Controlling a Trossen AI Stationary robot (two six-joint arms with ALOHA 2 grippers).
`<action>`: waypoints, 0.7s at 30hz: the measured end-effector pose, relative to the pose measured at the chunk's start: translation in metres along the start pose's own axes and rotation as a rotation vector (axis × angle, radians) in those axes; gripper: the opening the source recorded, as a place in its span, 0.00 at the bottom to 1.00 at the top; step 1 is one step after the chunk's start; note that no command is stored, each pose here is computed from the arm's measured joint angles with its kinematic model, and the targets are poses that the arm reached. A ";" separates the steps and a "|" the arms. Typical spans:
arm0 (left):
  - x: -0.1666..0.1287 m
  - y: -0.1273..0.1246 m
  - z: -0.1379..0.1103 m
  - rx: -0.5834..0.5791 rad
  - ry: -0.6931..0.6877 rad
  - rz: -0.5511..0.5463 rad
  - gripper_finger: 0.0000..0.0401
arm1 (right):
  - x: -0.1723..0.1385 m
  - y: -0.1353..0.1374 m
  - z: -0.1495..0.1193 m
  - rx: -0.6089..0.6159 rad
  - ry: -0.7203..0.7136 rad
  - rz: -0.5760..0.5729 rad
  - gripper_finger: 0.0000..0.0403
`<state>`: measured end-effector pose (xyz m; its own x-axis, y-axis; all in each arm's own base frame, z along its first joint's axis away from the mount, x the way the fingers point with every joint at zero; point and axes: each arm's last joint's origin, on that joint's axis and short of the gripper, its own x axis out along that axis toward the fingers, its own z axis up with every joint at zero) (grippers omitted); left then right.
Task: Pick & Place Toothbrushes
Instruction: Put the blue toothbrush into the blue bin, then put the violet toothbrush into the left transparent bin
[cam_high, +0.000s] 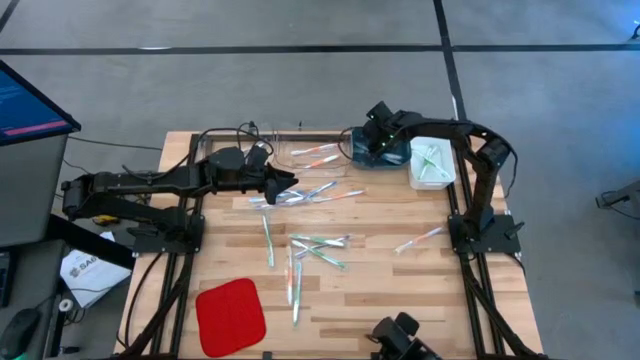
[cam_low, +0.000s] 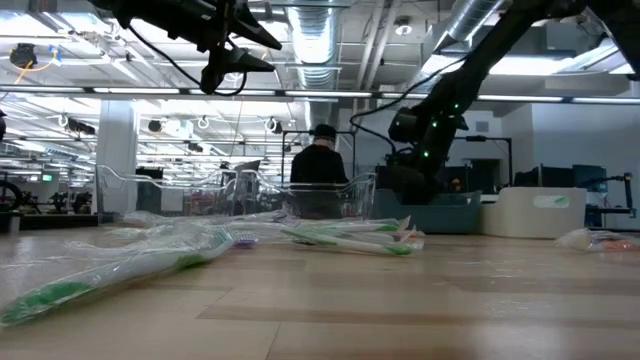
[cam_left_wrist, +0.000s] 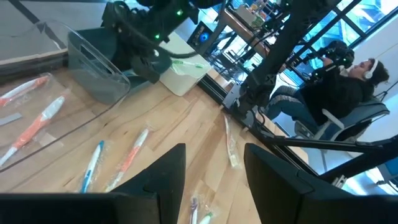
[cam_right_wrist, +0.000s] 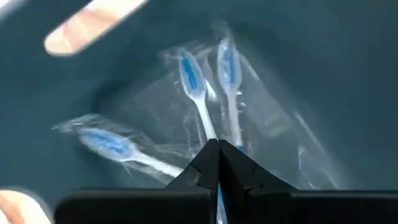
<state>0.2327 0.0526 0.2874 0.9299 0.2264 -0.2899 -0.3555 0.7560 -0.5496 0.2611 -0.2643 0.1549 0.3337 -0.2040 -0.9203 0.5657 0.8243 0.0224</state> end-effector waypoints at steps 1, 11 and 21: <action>0.000 0.000 0.000 -0.001 0.001 0.000 0.40 | -0.001 0.002 0.002 -0.008 -0.014 0.000 0.00; 0.000 0.000 0.000 -0.009 -0.005 0.007 0.40 | -0.026 -0.009 0.023 0.026 -0.168 -0.042 0.00; 0.000 0.001 0.001 -0.009 -0.022 0.032 0.40 | -0.048 -0.018 0.035 0.008 -0.168 -0.042 0.00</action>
<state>0.2324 0.0537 0.2873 0.9197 0.2644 -0.2901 -0.3861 0.7428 -0.5470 0.2615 -0.2877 0.2125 0.4305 -0.3243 -0.8423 0.5878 0.8089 -0.0109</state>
